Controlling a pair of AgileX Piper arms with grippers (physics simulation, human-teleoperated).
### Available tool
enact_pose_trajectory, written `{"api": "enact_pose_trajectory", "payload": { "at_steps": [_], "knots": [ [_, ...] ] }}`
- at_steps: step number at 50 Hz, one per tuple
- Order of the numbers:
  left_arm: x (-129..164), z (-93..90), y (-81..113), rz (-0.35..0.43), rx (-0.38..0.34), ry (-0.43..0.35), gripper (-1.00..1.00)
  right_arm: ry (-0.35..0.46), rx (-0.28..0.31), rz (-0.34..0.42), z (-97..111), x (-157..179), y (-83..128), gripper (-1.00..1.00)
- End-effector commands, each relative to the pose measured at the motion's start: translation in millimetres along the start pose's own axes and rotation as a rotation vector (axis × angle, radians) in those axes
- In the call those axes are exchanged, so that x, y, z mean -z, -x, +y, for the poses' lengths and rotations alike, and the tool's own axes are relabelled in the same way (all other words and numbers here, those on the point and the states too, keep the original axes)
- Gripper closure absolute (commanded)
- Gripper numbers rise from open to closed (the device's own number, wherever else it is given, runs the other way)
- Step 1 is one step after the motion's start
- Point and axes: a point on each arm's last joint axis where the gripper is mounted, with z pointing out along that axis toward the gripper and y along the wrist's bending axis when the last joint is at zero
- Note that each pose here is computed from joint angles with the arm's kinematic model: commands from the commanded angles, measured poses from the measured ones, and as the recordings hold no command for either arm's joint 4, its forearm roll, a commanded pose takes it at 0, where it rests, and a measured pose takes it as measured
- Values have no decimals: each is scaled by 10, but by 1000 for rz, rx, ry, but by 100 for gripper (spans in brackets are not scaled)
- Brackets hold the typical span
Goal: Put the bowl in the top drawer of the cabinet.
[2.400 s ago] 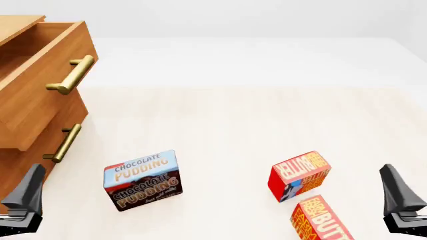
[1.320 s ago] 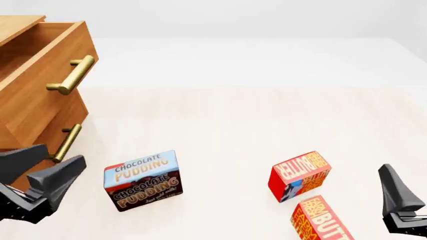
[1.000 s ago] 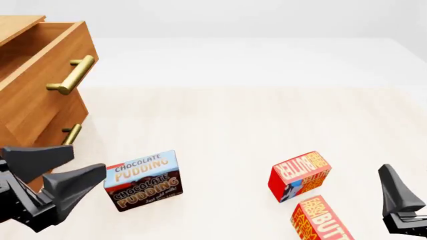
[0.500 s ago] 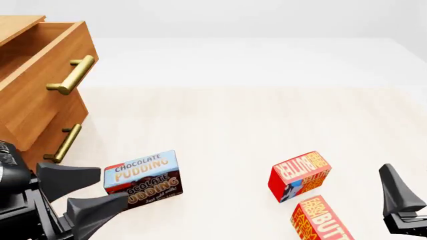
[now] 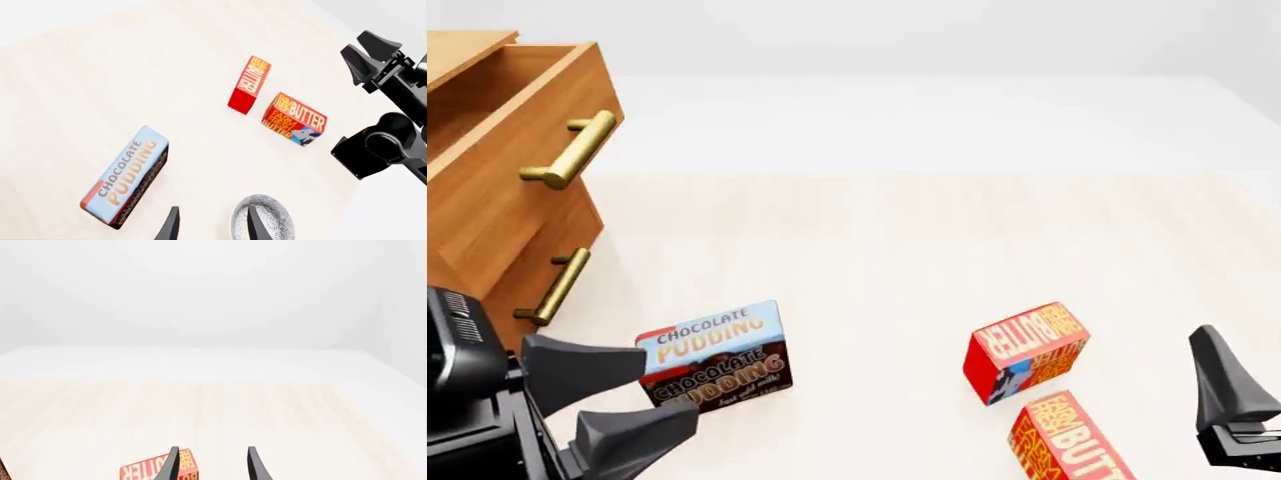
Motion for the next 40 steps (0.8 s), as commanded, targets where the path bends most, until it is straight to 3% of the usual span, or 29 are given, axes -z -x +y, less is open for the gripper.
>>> {"api": "enact_pose_trajectory", "payload": {
  "at_steps": [1, 19, 25, 40],
  "knots": [
    [4, -34, 51, 9, -2, -15, -100, -1, 0, 1, 0, 0, 0, -100],
    [-42, -64, 53, 68, 9, -21, -100, 0, 0, -1, 0, 0, 1, -100],
    [-184, -122, -62, 141, 19, -56, -100, 0, 0, -3, 0, 0, 2, -100],
    [-350, -172, -219, 203, 32, -84, -100, -1, 1, -5, -1, 0, 5, -100]
  ]
}}
